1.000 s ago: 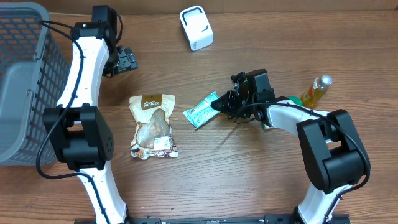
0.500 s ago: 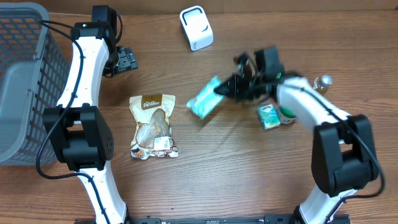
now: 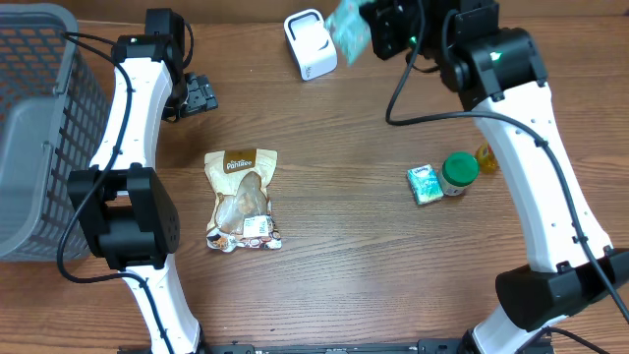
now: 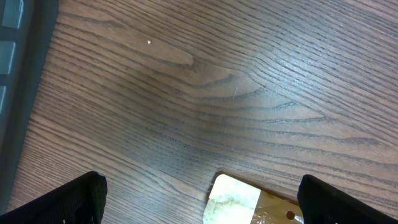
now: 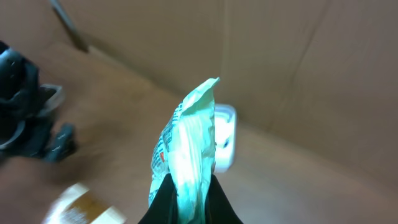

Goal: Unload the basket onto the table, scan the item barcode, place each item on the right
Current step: 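Lift the teal pack and hold it over the white scanner window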

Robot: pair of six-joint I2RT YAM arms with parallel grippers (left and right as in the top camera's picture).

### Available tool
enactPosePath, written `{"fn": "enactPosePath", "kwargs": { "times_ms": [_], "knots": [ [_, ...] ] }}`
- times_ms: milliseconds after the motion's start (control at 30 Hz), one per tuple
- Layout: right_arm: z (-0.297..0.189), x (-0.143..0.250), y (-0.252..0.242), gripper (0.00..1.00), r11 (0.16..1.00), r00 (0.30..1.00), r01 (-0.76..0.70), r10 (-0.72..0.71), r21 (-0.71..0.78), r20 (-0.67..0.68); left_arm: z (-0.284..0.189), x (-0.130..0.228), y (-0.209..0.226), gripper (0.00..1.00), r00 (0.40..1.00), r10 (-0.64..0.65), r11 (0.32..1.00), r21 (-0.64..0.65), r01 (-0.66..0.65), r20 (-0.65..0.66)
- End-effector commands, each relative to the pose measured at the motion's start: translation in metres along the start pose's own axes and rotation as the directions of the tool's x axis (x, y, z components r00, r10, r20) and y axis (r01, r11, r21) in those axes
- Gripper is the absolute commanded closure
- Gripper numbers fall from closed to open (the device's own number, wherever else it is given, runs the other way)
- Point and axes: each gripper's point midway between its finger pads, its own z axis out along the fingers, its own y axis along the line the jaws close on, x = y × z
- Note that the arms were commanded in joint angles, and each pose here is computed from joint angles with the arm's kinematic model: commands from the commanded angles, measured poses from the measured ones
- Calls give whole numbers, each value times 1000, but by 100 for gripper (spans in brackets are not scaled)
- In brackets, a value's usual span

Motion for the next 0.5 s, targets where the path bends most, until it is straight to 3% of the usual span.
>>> {"fn": "enactPosePath", "kwargs": {
  "times_ms": [0, 300, 467],
  "knots": [
    [12, -13, -4, 96, 962, 968, 247, -251, 120, 18, -11, -5, 1, 0, 999, -5, 1000, -1, 5, 32],
    [109, 3, 4, 96, 825, 846, 524, -533, 211, -20, -11, -5, 1, 1, 999, -6, 1000, -1, 6, 32],
    [171, 28, 2, 96, 672, 717, 685, -691, 281, -95, -11, -5, 1, 0, 999, -6, 1000, -1, 6, 32]
  ]
}}
